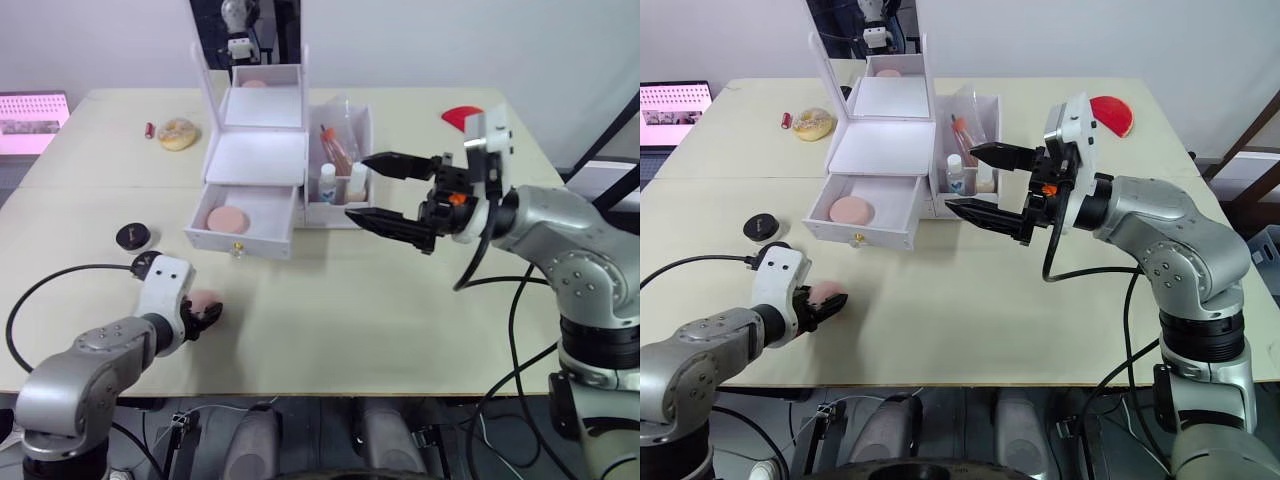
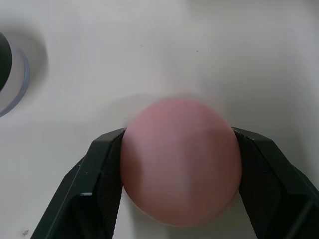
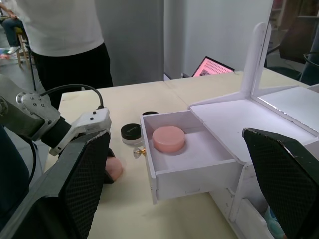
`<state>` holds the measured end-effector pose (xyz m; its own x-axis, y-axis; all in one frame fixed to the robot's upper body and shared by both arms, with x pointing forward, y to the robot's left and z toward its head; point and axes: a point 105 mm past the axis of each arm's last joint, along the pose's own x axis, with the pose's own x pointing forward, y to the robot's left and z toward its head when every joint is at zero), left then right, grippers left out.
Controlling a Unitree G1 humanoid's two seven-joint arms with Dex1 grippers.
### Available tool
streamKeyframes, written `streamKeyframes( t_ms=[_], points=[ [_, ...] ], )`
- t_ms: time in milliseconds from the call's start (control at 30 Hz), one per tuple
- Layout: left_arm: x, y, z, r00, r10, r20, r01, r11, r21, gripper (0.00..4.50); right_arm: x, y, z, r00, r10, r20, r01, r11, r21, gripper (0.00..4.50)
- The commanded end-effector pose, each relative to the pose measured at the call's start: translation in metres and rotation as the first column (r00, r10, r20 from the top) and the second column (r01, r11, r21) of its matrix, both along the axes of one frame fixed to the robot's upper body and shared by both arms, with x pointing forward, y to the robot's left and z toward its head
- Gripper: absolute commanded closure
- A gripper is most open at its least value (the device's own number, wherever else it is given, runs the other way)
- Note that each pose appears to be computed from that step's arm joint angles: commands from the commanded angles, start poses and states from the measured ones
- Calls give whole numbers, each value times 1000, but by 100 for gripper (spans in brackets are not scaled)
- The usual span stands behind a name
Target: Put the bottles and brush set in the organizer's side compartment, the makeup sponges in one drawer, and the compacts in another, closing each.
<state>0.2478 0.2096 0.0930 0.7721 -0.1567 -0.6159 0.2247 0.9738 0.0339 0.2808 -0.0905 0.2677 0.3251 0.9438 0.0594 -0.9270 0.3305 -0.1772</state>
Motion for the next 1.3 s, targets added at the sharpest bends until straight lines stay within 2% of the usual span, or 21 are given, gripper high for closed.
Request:
streamKeyframes(
  t_ms=[33, 133, 300, 467, 533, 633, 733, 867, 1033, 1100, 1300],
  points=[
    [-3, 1, 8, 1000, -10, 24, 9, 1000, 11, 186, -7, 2, 8, 999, 14, 52, -14, 1000, 5, 0],
    [-3, 7, 20, 998, -18, 59, 16, 999, 30, 186, -7, 2, 8, 998, 15, 53, -15, 1000, 4, 0],
    [-2, 33, 65, 988, -62, 141, 52, 996, 75, 186, -6, 2, 7, 998, 21, 55, -21, 1000, 3, 0],
    [-3, 83, 101, 990, -33, 136, 8, 984, 178, 186, -7, 1, 9, 997, 26, 68, -26, 1000, 2, 0],
    [5, 97, 118, 985, -36, 170, 0, 977, 212, 186, -8, 0, 10, 997, 23, 72, -23, 1000, 2, 0],
    [16, 98, 137, 972, -88, 217, 43, 978, 206, 186, -8, -2, 9, 997, 14, 74, -14, 1000, 1, 0],
    [42, 69, 172, 910, -282, 304, 234, 955, 183, 186, -8, -6, 7, 997, -7, 77, 7, 1000, 1, 0],
    [61, 31, 184, 820, -472, 323, 457, 881, 125, 186, -8, -6, 6, 996, -19, 84, 19, 1000, 3, 0],
    [74, -7, 169, 662, -711, 237, 700, 699, 145, 186, -7, -6, 7, 994, -44, 101, 43, 999, 12, 0],
    [80, -21, 167, 596, -774, 213, 764, 628, 145, 186, -7, -6, 7, 993, -54, 103, 53, 998, 14, 0],
    [97, -52, 160, 460, -871, 170, 862, 484, 148, 186, -10, -5, 5, 991, -87, 105, 85, 996, 22, 0]
  ],
)
